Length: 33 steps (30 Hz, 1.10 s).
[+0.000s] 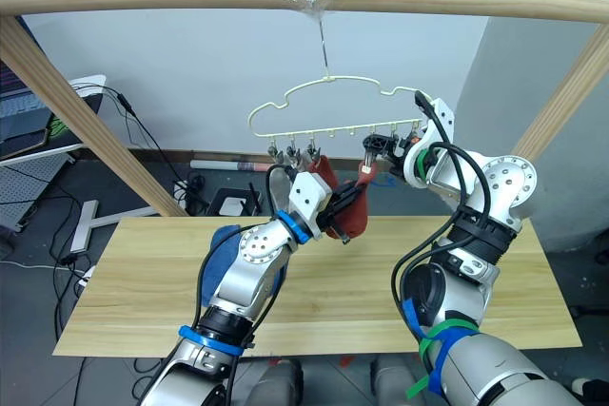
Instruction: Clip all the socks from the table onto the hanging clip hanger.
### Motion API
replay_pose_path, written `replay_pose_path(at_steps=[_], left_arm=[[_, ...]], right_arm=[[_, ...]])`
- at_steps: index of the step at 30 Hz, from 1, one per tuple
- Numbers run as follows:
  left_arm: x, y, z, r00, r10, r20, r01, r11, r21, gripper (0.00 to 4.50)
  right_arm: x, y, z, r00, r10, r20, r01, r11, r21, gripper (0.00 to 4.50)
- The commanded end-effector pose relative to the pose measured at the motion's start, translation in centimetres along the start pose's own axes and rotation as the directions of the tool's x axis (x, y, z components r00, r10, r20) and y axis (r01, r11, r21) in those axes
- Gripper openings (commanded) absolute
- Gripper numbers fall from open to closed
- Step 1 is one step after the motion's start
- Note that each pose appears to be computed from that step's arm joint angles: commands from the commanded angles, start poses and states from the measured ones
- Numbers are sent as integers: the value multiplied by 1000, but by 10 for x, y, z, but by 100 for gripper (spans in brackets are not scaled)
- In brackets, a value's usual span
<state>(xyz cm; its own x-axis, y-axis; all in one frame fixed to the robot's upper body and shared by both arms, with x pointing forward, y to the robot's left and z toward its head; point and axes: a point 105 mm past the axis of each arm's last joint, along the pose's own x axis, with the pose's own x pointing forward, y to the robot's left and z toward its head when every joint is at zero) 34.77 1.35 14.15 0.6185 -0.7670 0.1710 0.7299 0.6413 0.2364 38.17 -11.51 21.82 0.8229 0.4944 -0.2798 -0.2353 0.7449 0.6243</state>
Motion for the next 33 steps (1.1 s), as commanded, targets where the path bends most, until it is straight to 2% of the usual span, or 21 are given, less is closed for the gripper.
replay_pose_path(at_steps=[1,4,6,9,11,14,16,19,20,22,24,29,32,33], left_arm=[[5,8,4,999,39,7,-39,999,-30,0],[6,18,-3,997,73,-21,-74,993,-89,0],[8,23,-7,997,72,-39,-77,987,-141,0],[9,31,-6,996,77,-40,-83,981,-175,62],[5,37,-5,997,69,-43,-75,982,-174,117],[-4,43,-3,997,51,-51,-58,985,-160,211],[-14,47,1,998,25,-57,-33,989,-142,279],[-33,51,13,998,-30,-58,23,993,-119,360],[-41,53,18,998,-32,-61,26,994,-102,385],[-58,60,28,997,-28,-77,22,997,-71,386],[-69,60,33,995,-39,-96,34,998,-58,386],[-81,62,48,994,-27,-105,22,999,-42,386],[-83,61,51,994,-25,-110,20,999,-39,386],[-84,61,51,993,-19,-112,15,999,-35,386]], right_arm=[[-23,23,8,991,129,37,-118,970,-212,445],[-36,26,1,981,189,38,-171,943,-286,445],[-46,24,-6,983,175,50,-132,874,-468,445],[-47,21,-14,979,174,106,-80,808,-584,450],[-45,17,-18,973,161,165,-22,776,-631,450],[-43,16,-27,962,172,212,39,682,-731,450],[-36,15,-29,948,170,269,77,697,-713,450],[-28,18,-32,920,176,350,138,691,-710,450],[-26,19,-33,913,174,369,154,690,-707,432],[-21,20,-36,904,168,394,175,696,-696,384],[-18,21,-38,896,166,412,194,688,-699,317],[-15,20,-35,876,159,455,224,701,-677,317],[-11,18,-35,874,153,461,226,711,-665,256],[-9,16,-35,874,144,465,235,712,-662,218]])
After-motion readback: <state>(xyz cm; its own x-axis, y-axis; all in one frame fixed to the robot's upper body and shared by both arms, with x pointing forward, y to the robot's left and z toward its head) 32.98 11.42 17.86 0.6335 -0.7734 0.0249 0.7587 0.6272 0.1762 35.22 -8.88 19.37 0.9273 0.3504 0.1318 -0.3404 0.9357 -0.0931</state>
